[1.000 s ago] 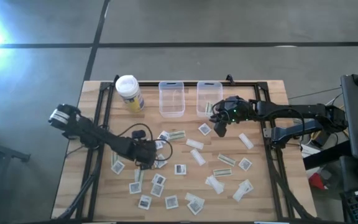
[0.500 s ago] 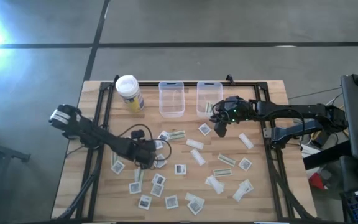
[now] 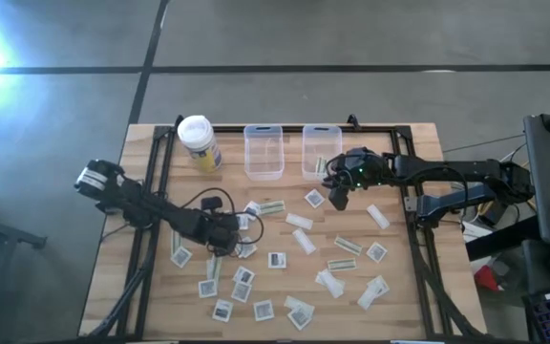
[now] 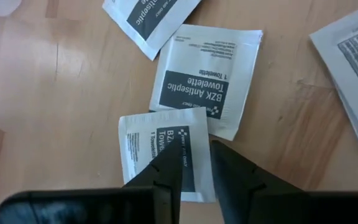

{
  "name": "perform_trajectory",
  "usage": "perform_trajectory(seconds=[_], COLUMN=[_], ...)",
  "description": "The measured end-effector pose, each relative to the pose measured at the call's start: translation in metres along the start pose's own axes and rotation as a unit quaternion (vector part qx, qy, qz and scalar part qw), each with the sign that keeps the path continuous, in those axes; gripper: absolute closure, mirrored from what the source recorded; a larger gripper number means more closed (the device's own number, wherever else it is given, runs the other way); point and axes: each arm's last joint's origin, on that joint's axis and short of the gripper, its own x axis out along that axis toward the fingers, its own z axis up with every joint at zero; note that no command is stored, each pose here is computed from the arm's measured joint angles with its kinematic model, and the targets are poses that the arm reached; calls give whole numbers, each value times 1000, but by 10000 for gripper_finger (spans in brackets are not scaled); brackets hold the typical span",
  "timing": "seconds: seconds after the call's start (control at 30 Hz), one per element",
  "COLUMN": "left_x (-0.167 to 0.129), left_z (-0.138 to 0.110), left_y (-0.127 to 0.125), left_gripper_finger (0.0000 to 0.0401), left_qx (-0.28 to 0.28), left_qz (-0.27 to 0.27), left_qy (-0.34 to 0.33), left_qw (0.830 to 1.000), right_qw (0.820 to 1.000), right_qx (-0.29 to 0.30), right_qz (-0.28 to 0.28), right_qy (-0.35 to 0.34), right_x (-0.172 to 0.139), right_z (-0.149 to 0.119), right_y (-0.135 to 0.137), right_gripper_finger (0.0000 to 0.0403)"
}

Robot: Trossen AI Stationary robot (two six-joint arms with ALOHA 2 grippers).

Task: Pick & Place First Aid Supplies
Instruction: Put the towelette pack into the left transparent bin

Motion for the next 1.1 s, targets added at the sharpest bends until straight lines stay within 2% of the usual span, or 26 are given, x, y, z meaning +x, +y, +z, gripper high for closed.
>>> perform_trajectory(seconds=[0.4,0.7,1.1], left_x=[11,6,-29], left_z=[-15,-10,0], left_y=[5,4,16], left_gripper_finger=[398,401,401], left_qx=[29,35,-1], left_qz=[13,20,0], left_qy=[15,0,-73], left_qw=[999,999,997], right_qw=[1000,1000,1000], right_qx=[-3,-3,-4], right_qz=[5,5,5], right_qy=[1,2,2], right_x=[0,0,0], right_z=[-1,-1,-1], right_y=[2,2,2], right_gripper_finger=[334,334,344])
